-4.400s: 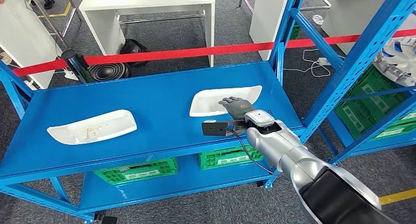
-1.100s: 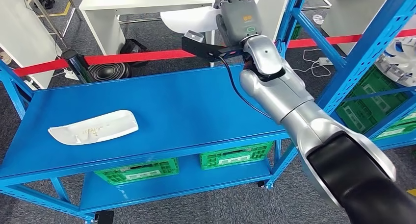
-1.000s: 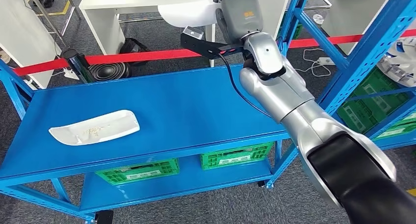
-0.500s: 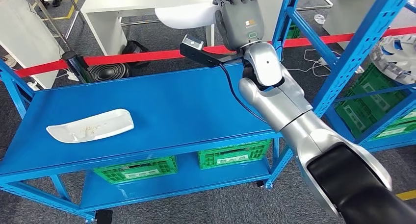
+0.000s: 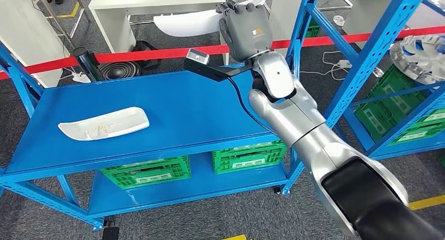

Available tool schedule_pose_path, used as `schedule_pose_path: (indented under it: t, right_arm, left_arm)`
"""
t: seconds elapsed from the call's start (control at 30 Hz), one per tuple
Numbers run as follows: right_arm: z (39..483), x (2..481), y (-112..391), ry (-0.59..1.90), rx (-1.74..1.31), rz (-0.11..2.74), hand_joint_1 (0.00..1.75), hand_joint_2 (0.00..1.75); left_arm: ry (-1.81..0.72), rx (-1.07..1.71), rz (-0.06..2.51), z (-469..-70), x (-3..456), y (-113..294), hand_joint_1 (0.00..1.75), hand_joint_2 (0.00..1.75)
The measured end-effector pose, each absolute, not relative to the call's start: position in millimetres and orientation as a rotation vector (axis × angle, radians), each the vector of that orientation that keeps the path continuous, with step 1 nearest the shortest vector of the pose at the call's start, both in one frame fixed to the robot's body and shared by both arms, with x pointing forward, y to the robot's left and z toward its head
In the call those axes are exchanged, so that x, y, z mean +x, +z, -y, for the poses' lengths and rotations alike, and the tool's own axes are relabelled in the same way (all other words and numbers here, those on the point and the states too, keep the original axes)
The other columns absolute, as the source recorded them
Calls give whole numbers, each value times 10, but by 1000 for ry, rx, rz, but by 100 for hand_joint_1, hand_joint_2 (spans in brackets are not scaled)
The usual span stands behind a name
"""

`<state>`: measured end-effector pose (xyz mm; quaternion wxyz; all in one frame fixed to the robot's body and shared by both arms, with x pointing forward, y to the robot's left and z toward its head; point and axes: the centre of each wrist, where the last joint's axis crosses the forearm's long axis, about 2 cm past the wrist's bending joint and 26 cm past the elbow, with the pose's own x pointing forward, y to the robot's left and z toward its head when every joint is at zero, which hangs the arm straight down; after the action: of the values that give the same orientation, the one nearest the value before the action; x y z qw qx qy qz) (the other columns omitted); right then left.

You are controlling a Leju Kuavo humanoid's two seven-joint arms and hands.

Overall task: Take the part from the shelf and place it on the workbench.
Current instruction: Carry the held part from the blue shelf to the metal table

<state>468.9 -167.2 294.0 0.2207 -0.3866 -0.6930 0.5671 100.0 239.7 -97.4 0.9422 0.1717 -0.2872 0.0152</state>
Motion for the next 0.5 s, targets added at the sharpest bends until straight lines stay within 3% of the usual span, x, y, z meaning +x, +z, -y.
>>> schedule_pose_path:
  t: [0.5]
  right_arm:
    - [1507,4597,2785,1643,-884,1954,175,175]
  left_arm:
    - [-49,346,574,-2387,963,-981,0,175]
